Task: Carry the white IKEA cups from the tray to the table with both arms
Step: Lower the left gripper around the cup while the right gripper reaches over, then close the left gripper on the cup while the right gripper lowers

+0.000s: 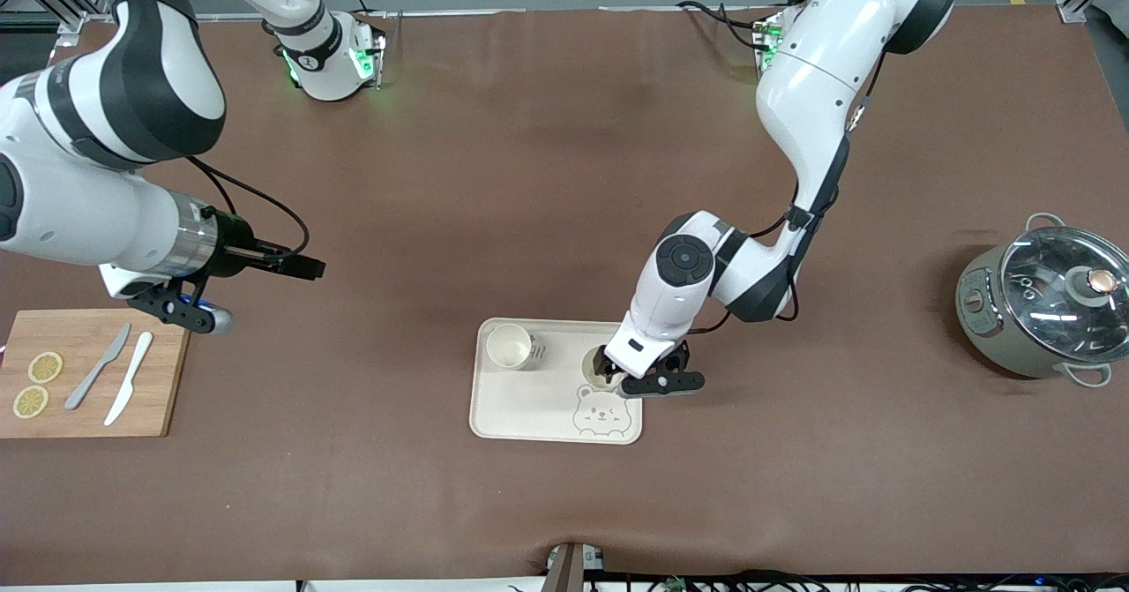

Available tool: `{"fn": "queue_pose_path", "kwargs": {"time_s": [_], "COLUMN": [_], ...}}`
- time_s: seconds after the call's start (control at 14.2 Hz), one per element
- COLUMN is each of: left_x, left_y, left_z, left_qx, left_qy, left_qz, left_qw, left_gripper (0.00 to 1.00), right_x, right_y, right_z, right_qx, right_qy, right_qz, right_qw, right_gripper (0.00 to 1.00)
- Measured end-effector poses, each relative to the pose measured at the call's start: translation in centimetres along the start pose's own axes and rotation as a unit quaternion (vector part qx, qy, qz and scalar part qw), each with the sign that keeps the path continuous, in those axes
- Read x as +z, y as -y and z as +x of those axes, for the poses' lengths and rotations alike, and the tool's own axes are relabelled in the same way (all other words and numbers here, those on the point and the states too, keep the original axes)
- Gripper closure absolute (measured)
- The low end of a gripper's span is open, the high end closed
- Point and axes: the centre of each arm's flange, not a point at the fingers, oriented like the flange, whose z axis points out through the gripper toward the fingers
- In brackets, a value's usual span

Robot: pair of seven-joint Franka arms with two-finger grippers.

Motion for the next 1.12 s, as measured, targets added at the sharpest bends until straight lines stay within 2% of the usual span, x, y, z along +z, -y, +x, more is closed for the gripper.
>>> {"fn": "queue_pose_path", "kwargs": {"time_s": [0.56,0.7,0.98,1.12], "left_x": [1.2,1.1,0.8,0.7], "left_y": [0.0,-0.1,-0.2,-0.2], "left_z": [-0.5,-0.5,-0.2,-0.1], "left_qx": [0.001,0.001,-0.011,-0.024], "left_qy": [0.002,0.001,-0.003,-0.003], "left_qz": [-0.002,-0.003,-0.005,-0.006], "left_qw": [1.000,1.000,1.000,1.000], "left_gripper": [0.00,0.05,0.50,0.68], "right_x": [2.8,3.7,5.7,6.5], "right_y": [4.6,5.7,6.5,7.3], "right_z": [-0.7,-0.7,-0.1,0.3], "right_qx": [0.037,0.045,0.050,0.055], "right_qy": [-0.013,-0.016,-0.012,-0.020], "right_qz": [0.003,0.003,0.000,0.006], "right_qw": [0.999,0.999,0.999,0.998], "right_gripper": [0.00,0.00,0.00,0.00]}}
